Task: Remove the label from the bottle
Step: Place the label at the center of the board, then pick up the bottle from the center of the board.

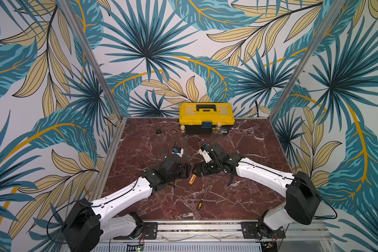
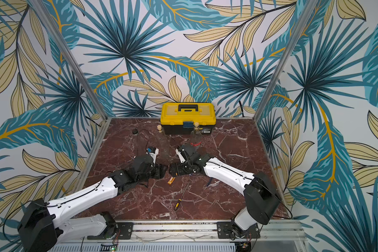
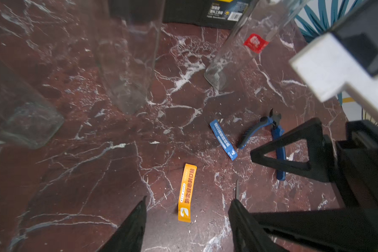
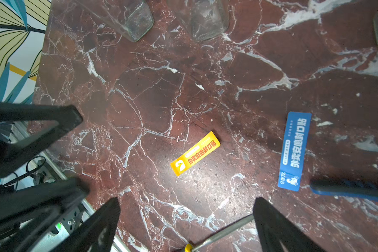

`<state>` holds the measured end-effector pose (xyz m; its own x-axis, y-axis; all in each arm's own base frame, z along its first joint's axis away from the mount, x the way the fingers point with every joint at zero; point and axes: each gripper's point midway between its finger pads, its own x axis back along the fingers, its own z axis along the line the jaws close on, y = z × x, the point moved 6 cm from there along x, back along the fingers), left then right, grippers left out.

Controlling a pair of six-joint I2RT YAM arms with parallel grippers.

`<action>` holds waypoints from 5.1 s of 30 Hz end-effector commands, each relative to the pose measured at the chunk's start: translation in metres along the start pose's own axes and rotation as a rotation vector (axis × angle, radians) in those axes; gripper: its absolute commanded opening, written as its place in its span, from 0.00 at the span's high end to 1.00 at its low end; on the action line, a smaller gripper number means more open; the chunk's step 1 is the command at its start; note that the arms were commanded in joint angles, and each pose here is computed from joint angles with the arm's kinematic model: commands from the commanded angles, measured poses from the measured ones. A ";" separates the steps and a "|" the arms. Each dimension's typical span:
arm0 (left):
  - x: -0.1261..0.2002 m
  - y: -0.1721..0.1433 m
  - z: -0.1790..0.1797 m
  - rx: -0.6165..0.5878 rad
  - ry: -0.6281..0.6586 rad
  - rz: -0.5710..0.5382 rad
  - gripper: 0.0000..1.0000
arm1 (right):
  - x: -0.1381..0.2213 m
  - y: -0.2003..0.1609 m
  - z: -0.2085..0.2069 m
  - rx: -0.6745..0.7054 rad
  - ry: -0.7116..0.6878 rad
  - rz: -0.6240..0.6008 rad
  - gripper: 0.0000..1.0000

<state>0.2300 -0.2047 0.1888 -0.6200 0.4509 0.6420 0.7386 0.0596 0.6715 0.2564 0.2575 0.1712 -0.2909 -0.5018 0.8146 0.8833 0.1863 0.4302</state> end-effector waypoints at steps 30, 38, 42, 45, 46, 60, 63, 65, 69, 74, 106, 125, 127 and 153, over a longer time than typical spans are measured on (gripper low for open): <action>0.010 0.141 -0.115 -0.251 -0.284 -0.244 0.31 | 0.126 0.032 -0.104 -0.308 -0.387 -0.310 0.01; -0.026 0.178 -0.139 -0.342 -0.327 -0.299 0.25 | 0.128 0.036 -0.108 -0.324 -0.361 -0.318 0.01; -0.050 0.193 -0.143 -0.365 -0.336 -0.309 0.25 | 0.131 0.036 -0.112 -0.325 -0.355 -0.318 0.01; -0.065 0.202 -0.145 -0.380 -0.344 -0.315 0.25 | 0.133 0.037 -0.115 -0.329 -0.346 -0.318 0.00; -0.071 0.204 -0.145 -0.383 -0.343 -0.315 0.25 | 0.133 0.037 -0.116 -0.332 -0.346 -0.318 0.01; -0.112 0.211 -0.142 -0.424 -0.332 -0.306 0.24 | 0.136 0.036 -0.126 -0.352 -0.321 -0.318 0.00; -0.118 0.210 -0.142 -0.419 -0.339 -0.304 0.25 | 0.136 0.036 -0.126 -0.356 -0.317 -0.319 0.01; -0.123 0.209 -0.141 -0.419 -0.337 -0.301 0.26 | 0.135 0.035 -0.127 -0.355 -0.316 -0.318 0.00; -0.129 0.209 -0.140 -0.421 -0.334 -0.296 0.30 | 0.135 0.036 -0.129 -0.356 -0.315 -0.317 0.01; -0.135 0.209 -0.138 -0.425 -0.328 -0.293 0.38 | 0.135 0.038 -0.131 -0.363 -0.310 -0.320 0.00; -0.146 0.213 -0.139 -0.409 -0.341 -0.305 0.75 | 0.126 0.042 -0.133 -0.351 -0.285 -0.294 0.01; -0.104 0.228 -0.139 -0.275 -0.317 -0.348 1.00 | 0.125 0.033 -0.130 -0.245 -0.277 -0.245 0.00; -0.096 0.228 -0.139 -0.256 -0.311 -0.334 1.00 | 0.122 0.031 -0.129 -0.231 -0.258 -0.241 0.01; 0.022 0.181 -0.131 -0.058 -0.344 -0.163 1.00 | 0.125 0.000 -0.064 0.185 -0.103 -0.332 0.06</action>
<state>0.3331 -0.3093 0.3294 -0.5932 0.6525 0.4715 0.6571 0.0540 0.7519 0.2459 0.1376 0.2449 -0.5709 -0.4577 0.6816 0.7132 0.1349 0.6879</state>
